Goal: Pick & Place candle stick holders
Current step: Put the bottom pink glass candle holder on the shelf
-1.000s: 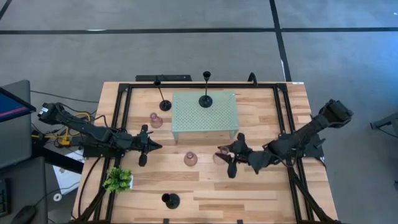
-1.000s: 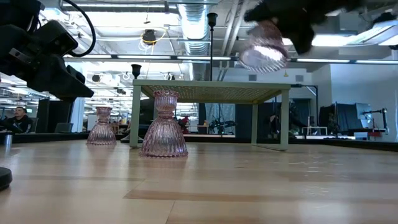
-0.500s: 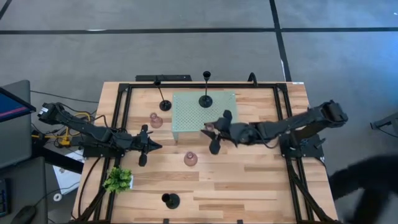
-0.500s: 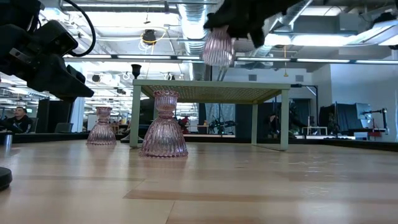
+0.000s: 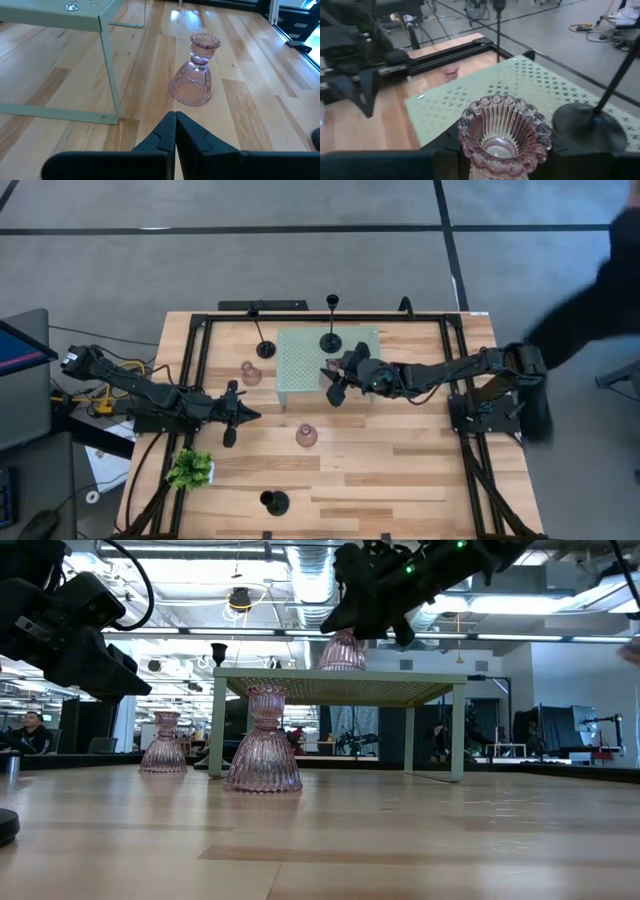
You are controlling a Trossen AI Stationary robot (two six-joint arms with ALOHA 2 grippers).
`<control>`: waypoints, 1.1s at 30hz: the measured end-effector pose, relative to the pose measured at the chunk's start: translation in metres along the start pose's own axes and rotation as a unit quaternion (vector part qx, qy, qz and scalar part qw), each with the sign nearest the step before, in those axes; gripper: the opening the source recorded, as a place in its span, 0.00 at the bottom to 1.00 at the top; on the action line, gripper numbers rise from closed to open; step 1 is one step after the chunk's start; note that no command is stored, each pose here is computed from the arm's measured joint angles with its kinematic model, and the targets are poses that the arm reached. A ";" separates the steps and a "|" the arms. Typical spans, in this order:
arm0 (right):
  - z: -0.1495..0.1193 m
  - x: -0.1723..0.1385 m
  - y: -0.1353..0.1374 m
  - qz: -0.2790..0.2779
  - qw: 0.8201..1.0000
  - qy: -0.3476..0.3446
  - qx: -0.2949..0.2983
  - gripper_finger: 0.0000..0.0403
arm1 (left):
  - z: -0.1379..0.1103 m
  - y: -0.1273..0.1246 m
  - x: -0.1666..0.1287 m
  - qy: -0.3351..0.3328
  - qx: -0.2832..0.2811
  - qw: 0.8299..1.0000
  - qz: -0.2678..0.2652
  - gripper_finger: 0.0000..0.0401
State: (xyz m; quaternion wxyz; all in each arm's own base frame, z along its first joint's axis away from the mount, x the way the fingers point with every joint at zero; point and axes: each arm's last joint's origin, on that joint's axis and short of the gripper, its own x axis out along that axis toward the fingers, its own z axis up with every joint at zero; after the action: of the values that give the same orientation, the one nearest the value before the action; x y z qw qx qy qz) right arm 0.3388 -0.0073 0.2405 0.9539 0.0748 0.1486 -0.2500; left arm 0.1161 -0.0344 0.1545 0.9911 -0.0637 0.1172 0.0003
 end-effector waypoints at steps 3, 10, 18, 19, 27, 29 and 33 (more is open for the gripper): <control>0.002 0.003 -0.006 -0.003 1.000 -0.001 0.004 0.30 | 0.000 0.000 0.000 0.000 0.000 1.000 0.000 0.02; -0.001 0.010 -0.014 -0.015 1.000 0.007 0.004 0.30 | 0.000 0.000 0.000 -0.001 0.000 1.000 0.000 0.02; 0.000 0.011 -0.015 -0.017 1.000 0.008 -0.011 0.30 | 0.000 0.000 0.000 -0.001 0.000 1.000 0.000 0.02; 0.000 0.011 -0.015 -0.017 1.000 0.007 -0.014 0.32 | 0.000 0.000 0.000 -0.001 0.000 1.000 0.000 0.02; 0.003 0.011 -0.014 -0.010 1.000 -0.009 -0.021 0.71 | 0.000 0.000 0.000 -0.001 0.000 1.000 0.000 0.02; 0.005 0.011 -0.013 0.001 0.999 -0.020 -0.032 0.76 | 0.000 0.000 0.000 -0.001 0.000 1.000 0.000 0.02; 0.012 0.011 -0.010 0.019 0.999 -0.033 -0.038 0.81 | 0.000 0.000 0.000 -0.001 0.000 1.000 0.000 0.02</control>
State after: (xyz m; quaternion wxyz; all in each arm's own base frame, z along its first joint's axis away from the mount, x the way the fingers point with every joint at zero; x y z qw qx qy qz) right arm 0.3457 -0.0234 0.2480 0.9649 0.0327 0.1250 -0.2287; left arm 0.1162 -0.0344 0.1547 0.9912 -0.0638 0.1159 0.0001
